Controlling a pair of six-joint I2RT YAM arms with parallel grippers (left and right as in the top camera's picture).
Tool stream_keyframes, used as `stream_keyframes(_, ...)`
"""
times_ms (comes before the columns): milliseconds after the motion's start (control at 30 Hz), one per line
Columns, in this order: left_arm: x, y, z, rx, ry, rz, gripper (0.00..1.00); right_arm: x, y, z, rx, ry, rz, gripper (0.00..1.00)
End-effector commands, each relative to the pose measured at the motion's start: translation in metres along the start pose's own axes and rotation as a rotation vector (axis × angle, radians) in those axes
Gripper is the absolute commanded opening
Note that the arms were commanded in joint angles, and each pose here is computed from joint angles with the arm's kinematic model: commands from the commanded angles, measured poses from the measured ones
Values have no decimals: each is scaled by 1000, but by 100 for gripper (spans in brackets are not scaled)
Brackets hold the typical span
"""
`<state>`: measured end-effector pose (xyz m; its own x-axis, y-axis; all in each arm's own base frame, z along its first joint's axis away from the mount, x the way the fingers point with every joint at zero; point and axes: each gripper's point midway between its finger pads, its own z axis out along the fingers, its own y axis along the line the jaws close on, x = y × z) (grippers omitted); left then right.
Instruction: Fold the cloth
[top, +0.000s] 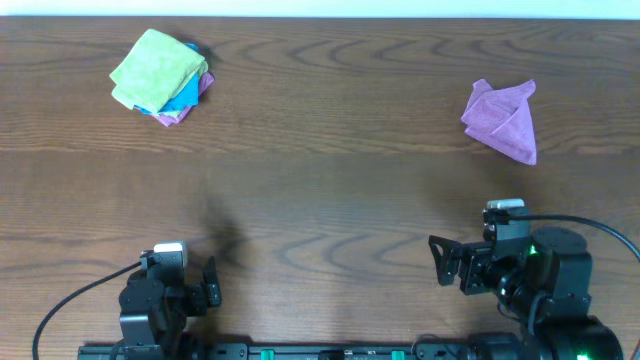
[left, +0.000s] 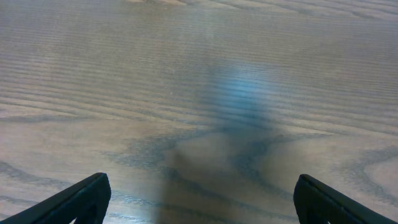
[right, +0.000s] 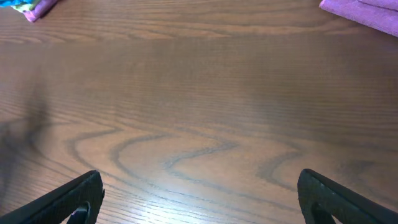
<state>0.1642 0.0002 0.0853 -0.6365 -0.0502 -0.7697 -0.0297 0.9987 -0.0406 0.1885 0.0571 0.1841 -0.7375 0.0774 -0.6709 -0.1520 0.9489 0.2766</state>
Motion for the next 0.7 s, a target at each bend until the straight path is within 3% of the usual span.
stream_keyframes(0, 15, 3, 2, -17, 55, 39, 95, 0, -2, 0, 9, -2, 17, 99)
stream_keyframes(400, 15, 3, 2, -17, 55, 39, 95, 3, -2, -1, 8, 4, 28, 99)
stream_keyframes(533, 15, 3, 2, -17, 55, 39, 95, 5, -28, 3, 144, -37, 33, 99)
stream_keyframes(667, 15, 3, 2, -17, 55, 39, 95, 17, -35, 17, 148, -119, -68, 99)
